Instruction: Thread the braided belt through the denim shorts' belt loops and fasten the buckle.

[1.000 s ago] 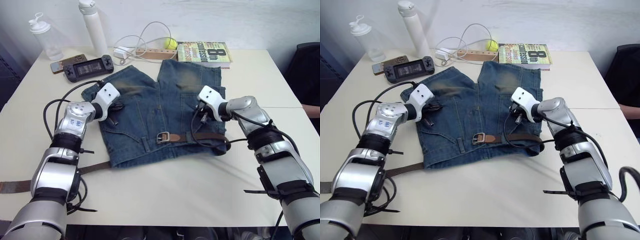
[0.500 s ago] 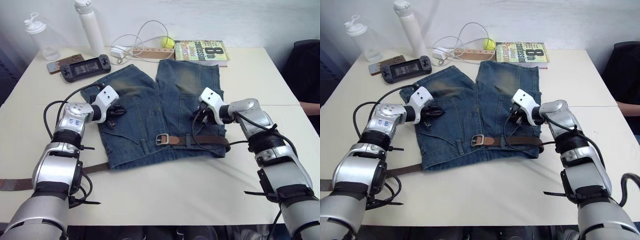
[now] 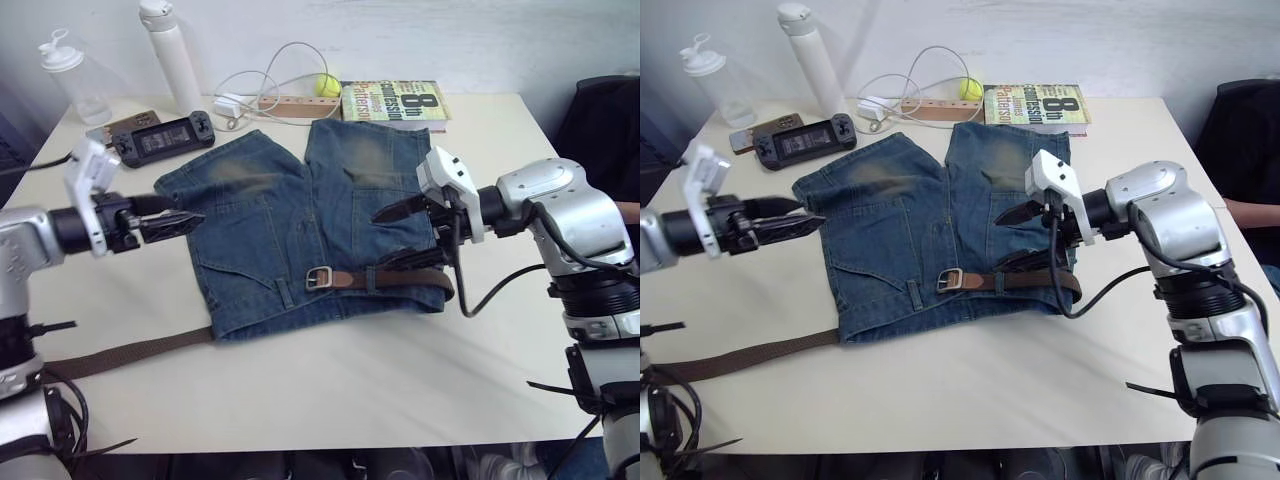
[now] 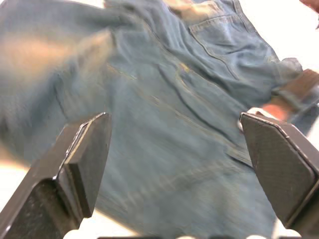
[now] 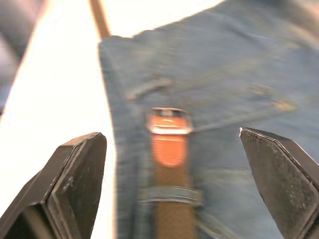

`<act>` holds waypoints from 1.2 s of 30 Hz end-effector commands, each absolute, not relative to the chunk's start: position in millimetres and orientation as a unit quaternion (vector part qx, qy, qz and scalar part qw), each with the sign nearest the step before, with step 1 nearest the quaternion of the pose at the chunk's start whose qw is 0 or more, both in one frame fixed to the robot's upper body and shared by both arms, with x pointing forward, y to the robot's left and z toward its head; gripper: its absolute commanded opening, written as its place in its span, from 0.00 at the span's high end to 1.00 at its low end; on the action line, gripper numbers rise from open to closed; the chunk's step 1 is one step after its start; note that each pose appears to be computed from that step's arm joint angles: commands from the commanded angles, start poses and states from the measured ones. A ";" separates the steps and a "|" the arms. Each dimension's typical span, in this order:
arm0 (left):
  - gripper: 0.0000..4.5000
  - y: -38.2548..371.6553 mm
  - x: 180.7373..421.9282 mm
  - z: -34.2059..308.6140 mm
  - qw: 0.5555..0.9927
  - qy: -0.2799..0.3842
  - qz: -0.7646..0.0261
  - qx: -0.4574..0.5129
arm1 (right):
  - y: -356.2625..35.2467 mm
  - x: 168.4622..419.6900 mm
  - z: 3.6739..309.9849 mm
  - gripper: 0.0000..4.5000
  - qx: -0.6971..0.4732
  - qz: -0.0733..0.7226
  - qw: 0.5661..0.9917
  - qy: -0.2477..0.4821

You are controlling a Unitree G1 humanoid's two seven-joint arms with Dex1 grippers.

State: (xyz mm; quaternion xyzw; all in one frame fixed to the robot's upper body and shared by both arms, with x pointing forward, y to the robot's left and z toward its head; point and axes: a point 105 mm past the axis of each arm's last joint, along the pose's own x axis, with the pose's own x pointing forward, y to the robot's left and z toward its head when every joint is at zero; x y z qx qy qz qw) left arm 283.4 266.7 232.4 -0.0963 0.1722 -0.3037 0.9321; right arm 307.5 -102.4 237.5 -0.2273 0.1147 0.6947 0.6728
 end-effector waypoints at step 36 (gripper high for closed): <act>0.01 272.8 196.0 91.8 0.729 0.031 0.174 -0.662 | -67.7 294.6 257.1 0.00 -0.249 0.748 0.614 0.045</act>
